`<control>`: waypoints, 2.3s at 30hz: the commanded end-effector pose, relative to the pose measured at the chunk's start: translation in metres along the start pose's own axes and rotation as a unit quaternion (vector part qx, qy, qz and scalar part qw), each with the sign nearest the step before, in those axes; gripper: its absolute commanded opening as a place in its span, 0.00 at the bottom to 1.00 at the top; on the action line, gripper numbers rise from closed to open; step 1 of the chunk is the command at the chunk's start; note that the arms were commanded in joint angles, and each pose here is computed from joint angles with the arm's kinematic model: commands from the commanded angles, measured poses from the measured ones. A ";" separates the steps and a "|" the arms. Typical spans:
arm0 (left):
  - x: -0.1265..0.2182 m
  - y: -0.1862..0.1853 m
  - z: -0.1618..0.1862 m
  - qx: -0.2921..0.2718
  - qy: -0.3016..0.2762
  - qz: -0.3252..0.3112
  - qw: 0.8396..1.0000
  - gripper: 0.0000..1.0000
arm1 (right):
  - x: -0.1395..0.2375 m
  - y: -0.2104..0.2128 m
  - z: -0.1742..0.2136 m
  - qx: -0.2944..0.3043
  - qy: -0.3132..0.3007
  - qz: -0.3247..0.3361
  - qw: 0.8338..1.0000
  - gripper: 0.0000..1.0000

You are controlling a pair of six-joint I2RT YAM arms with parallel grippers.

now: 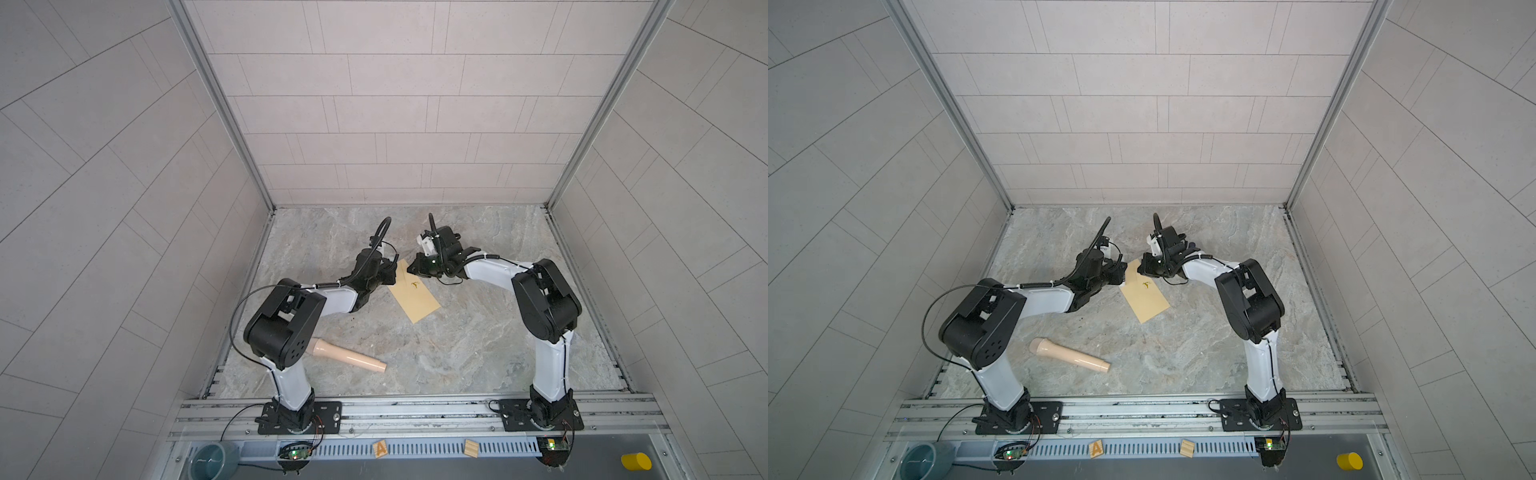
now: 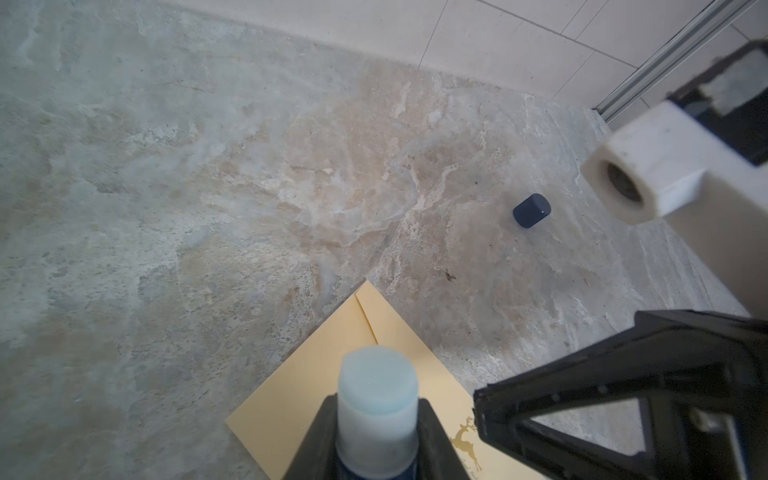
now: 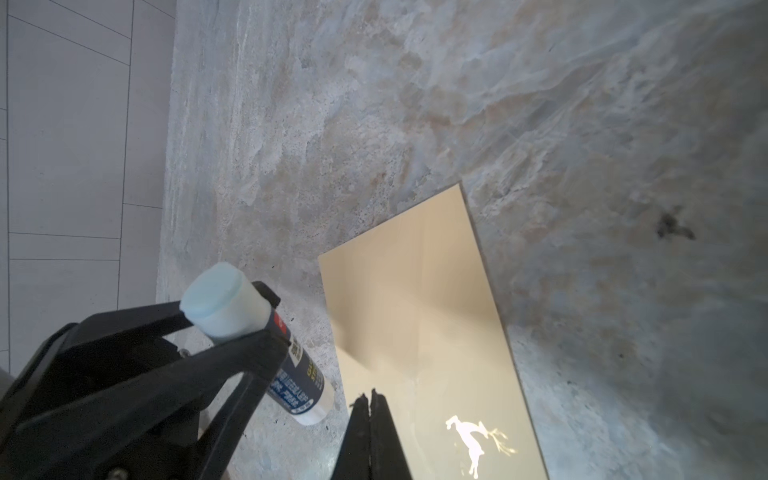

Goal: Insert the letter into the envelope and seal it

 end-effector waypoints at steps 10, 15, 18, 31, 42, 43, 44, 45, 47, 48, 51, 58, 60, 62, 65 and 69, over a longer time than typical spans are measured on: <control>-0.019 0.007 -0.002 -0.001 0.007 -0.006 1.000 0.00 | -0.032 -0.015 0.004 -0.002 0.038 0.024 0.999 0.00; -0.022 0.009 0.001 0.002 0.011 -0.007 1.000 0.00 | -0.038 -0.023 0.008 -0.004 0.050 0.038 0.998 0.00; -0.023 0.011 0.002 0.002 0.013 -0.010 1.000 0.00 | -0.038 -0.028 0.010 -0.002 0.053 0.050 0.997 0.00; -0.027 0.015 0.010 0.008 0.022 -0.011 1.000 0.00 | -0.047 -0.038 0.020 0.000 0.072 0.066 0.995 0.00; -0.029 0.018 0.011 0.010 0.024 -0.013 1.000 0.00 | -0.045 -0.041 0.027 0.004 0.087 0.071 0.994 0.00; -0.029 0.018 0.012 0.010 0.024 -0.014 1.000 0.00 | -0.044 -0.040 0.027 0.005 0.087 0.069 0.994 0.00; -0.029 0.018 0.012 0.010 0.024 -0.013 1.000 0.00 | -0.043 -0.039 0.028 0.005 0.088 0.068 0.994 0.00; -0.029 0.018 0.012 0.011 0.024 -0.014 1.000 0.00 | -0.042 -0.038 0.028 0.005 0.088 0.068 0.994 0.00; -0.029 0.018 0.012 0.013 0.024 -0.015 1.000 0.00 | -0.039 -0.036 0.029 0.007 0.087 0.066 0.994 0.00; -0.029 0.018 0.012 0.013 0.024 -0.014 1.000 0.00 | -0.038 -0.035 0.029 0.007 0.086 0.065 0.994 0.00; -0.029 0.019 0.013 0.016 0.025 -0.014 0.999 0.00 | -0.034 -0.032 0.031 0.011 0.085 0.062 0.994 0.00; -0.030 0.020 0.016 0.021 0.027 -0.013 0.999 0.00 | -0.026 -0.027 0.040 0.016 0.089 0.058 0.994 0.00; -0.030 0.020 0.016 0.023 0.027 -0.013 0.999 0.00 | -0.025 -0.026 0.044 0.017 0.090 0.056 0.994 0.00; -0.031 0.021 0.017 0.024 0.028 -0.013 0.999 0.00 | -0.024 -0.024 0.047 0.017 0.093 0.053 0.994 0.00; -0.032 0.021 0.018 0.024 0.029 -0.013 0.999 0.00 | -0.022 -0.020 0.053 0.019 0.096 0.048 0.994 0.00; -0.032 0.021 0.018 0.024 0.029 -0.013 0.999 0.00 | -0.018 -0.015 0.061 0.023 0.100 0.043 0.994 0.00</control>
Point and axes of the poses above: each gripper's point midway between its finger pads, its own x axis back along the fingers, its own y axis along the line the jaws close on, z = x × y, the point moved 2 cm from there along x, back along the fingers, and after that the axes turned 13 degrees about x, right-handed, at the moved point
